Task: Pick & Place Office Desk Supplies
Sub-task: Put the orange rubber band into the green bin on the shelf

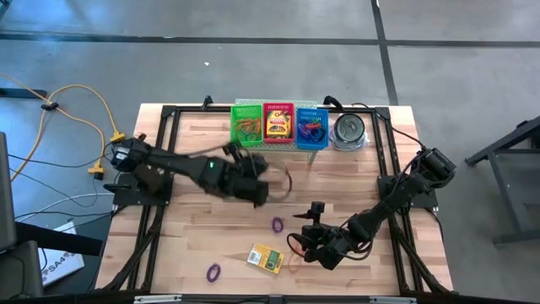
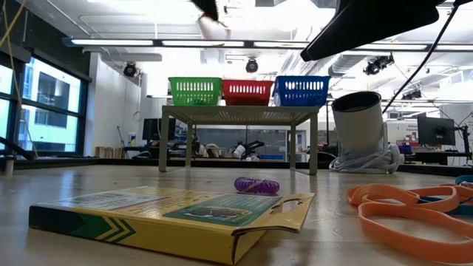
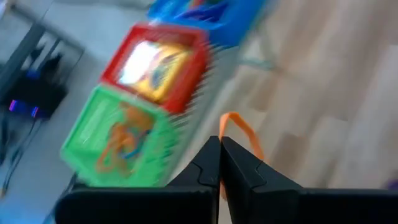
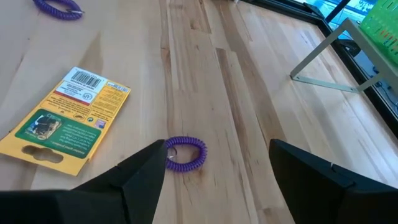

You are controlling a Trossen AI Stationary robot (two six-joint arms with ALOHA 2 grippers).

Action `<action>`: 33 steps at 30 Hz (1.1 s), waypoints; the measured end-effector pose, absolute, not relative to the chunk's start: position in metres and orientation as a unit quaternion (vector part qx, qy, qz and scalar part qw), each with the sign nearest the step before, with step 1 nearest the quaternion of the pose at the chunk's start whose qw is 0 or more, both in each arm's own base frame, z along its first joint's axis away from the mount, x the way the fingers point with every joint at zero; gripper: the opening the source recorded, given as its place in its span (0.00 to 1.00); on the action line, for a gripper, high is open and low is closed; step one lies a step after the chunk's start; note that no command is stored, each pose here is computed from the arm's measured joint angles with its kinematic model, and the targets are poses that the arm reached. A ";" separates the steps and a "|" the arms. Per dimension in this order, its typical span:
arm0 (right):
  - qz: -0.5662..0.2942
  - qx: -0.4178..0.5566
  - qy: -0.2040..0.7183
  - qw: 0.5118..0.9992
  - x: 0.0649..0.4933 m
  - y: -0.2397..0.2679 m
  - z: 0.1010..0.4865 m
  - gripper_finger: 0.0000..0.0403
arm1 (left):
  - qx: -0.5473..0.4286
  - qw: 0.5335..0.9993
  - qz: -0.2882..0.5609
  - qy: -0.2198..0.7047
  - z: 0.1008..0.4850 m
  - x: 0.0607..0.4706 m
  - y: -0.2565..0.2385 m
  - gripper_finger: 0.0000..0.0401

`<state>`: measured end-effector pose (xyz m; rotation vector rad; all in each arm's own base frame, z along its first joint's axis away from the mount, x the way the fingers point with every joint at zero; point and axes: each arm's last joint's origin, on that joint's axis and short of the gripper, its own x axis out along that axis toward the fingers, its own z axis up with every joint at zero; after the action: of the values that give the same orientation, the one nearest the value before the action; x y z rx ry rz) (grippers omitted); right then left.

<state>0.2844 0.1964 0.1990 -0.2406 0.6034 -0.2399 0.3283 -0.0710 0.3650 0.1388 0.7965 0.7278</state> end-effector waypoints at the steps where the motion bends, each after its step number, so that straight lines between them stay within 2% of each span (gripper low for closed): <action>1: -0.117 -0.118 0.296 0.941 0.284 0.196 0.199 0.68 | 0.057 0.849 0.361 0.382 0.367 0.326 -0.062 0.00; 9: -0.119 -0.111 0.299 0.940 0.288 0.192 0.199 0.68 | 0.002 0.815 0.442 0.376 0.379 0.316 -0.003 0.00; 20: -0.084 -0.074 0.329 0.938 0.295 0.183 0.197 0.68 | -0.079 0.749 0.518 0.406 0.376 0.302 0.090 0.00; 25: -0.084 -0.076 0.331 0.937 0.295 0.183 0.197 0.68 | -0.130 0.745 0.502 0.419 0.373 0.298 0.112 0.00; 33: -0.084 -0.074 0.331 0.937 0.295 0.183 0.197 0.68 | -0.118 0.748 0.480 0.443 0.362 0.309 0.118 0.00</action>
<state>0.2948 0.1830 0.1967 -0.1521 0.6768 -0.1725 0.3085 0.1182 0.3623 -0.2589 0.9685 1.0497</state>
